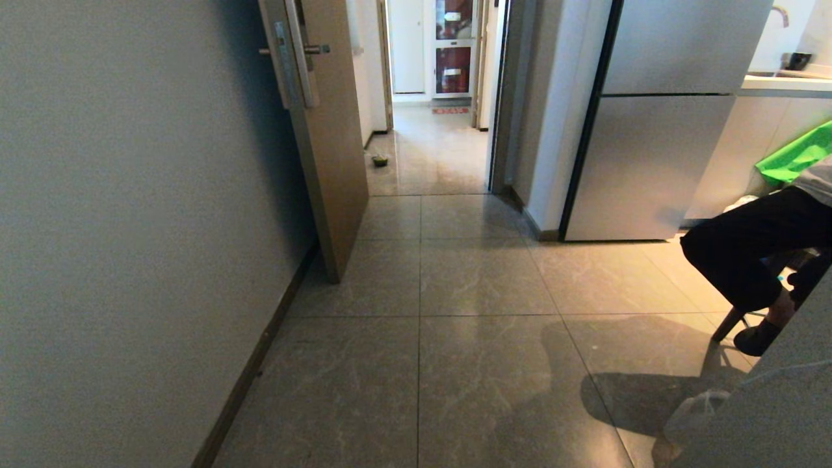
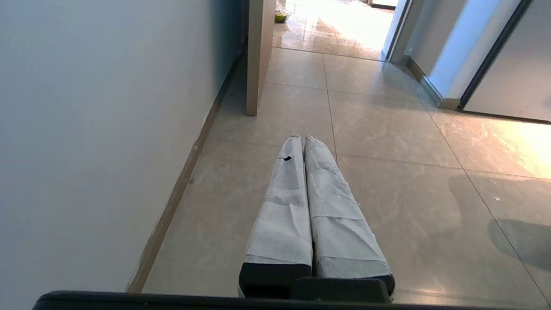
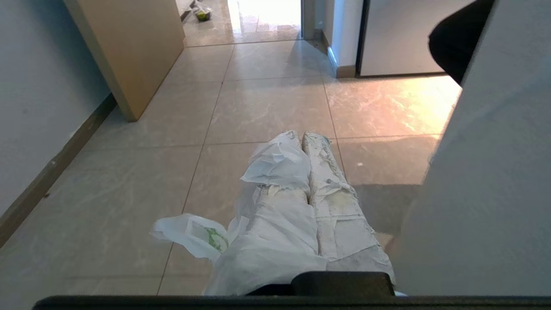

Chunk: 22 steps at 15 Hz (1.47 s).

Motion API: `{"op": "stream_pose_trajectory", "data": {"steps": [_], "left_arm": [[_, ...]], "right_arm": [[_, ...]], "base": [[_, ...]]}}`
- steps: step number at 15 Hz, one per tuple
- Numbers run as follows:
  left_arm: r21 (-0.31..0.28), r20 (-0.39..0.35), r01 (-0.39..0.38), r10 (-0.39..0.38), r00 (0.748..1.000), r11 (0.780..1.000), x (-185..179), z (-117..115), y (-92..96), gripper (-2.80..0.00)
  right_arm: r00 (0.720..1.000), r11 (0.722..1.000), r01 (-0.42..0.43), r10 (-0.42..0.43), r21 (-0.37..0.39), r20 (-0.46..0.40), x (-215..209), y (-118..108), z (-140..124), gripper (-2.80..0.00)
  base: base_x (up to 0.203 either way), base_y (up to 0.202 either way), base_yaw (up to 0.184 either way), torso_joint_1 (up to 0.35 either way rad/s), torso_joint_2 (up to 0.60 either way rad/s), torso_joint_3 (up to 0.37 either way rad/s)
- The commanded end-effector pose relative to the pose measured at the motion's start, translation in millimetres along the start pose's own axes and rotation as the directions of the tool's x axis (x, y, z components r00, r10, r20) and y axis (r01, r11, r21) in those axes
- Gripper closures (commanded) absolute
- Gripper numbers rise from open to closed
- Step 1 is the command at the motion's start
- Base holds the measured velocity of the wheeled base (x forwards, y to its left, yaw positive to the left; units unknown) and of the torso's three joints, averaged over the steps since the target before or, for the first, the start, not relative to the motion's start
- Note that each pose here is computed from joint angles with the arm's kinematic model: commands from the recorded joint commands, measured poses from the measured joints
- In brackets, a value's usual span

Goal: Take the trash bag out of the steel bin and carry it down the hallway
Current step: Put the trash bag at the door

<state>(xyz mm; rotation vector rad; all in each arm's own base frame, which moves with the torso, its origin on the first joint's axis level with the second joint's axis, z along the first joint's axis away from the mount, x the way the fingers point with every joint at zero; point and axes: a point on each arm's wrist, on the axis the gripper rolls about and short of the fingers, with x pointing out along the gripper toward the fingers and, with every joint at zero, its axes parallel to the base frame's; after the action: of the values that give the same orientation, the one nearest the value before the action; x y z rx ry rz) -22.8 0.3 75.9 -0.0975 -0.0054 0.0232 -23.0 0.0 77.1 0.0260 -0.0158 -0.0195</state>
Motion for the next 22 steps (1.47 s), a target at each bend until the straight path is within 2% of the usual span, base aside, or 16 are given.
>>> {"op": "stream_pose_trajectory", "data": {"steps": [1,22], "left_arm": [[-0.001,-0.001,-0.001,0.001,1.000,1.000,0.1,-0.4,0.0,0.00],[-0.002,0.000,-0.001,0.001,1.000,1.000,0.0,0.0,0.0,0.00]], "right_arm": [[1.000,1.000,0.000,0.000,0.000,0.003,-0.1,0.0,0.1,0.00],[1.000,1.000,0.000,0.000,0.000,0.003,-0.2,0.0,0.1,0.00]], "base": [[0.197,0.000,-0.001,-0.002,0.01,0.003],[0.191,0.000,0.000,0.002,0.00,0.001]]}}
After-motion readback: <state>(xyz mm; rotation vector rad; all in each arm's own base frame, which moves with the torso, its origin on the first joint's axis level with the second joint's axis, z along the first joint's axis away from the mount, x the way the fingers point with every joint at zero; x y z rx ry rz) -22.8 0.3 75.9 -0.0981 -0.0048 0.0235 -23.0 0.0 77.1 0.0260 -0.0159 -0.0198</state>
